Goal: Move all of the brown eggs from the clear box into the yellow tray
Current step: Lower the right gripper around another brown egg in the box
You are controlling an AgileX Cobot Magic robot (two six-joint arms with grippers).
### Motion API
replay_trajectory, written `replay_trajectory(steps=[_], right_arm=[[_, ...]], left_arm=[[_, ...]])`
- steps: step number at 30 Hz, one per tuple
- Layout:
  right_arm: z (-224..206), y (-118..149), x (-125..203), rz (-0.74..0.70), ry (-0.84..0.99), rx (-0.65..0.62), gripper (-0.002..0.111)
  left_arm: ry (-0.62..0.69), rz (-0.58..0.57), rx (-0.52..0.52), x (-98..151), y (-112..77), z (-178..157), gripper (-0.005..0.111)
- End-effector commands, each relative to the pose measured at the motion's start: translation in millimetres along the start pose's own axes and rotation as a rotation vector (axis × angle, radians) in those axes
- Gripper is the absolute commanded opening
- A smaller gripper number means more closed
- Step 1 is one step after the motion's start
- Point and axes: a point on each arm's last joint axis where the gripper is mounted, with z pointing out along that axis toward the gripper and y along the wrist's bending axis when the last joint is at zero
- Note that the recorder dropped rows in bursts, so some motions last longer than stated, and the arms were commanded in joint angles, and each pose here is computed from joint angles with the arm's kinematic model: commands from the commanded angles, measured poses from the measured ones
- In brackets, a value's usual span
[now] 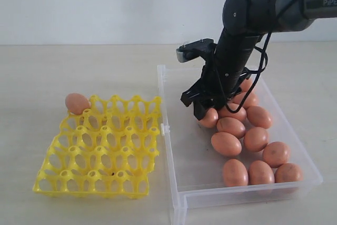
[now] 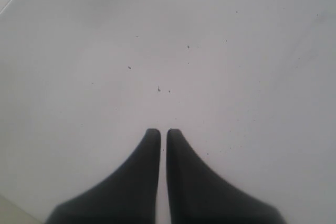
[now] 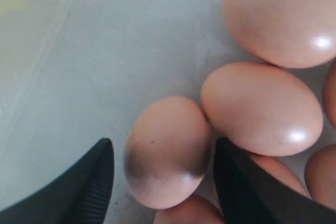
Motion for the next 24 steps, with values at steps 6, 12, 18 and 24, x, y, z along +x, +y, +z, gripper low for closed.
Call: replay_trajectory(steps=[6, 12, 18, 24], right_arm=[[6, 1, -7, -0.02, -0.023, 0.013, 0.049], [10, 1, -6, 0.002, 0.006, 0.005, 0.049], [9, 2, -6, 0.022, 0.023, -0.001, 0.043], [20, 0, -3, -0.025, 0.062, -0.009, 0.0]], left_arm=[[0.004, 0.004, -0.004, 1, 1.0, -1, 0.004], [0.004, 0.004, -0.004, 1, 1.0, -1, 0.004], [0.004, 0.004, -0.004, 1, 1.0, -1, 0.004], [0.004, 0.004, -0.004, 1, 1.0, -1, 0.004]])
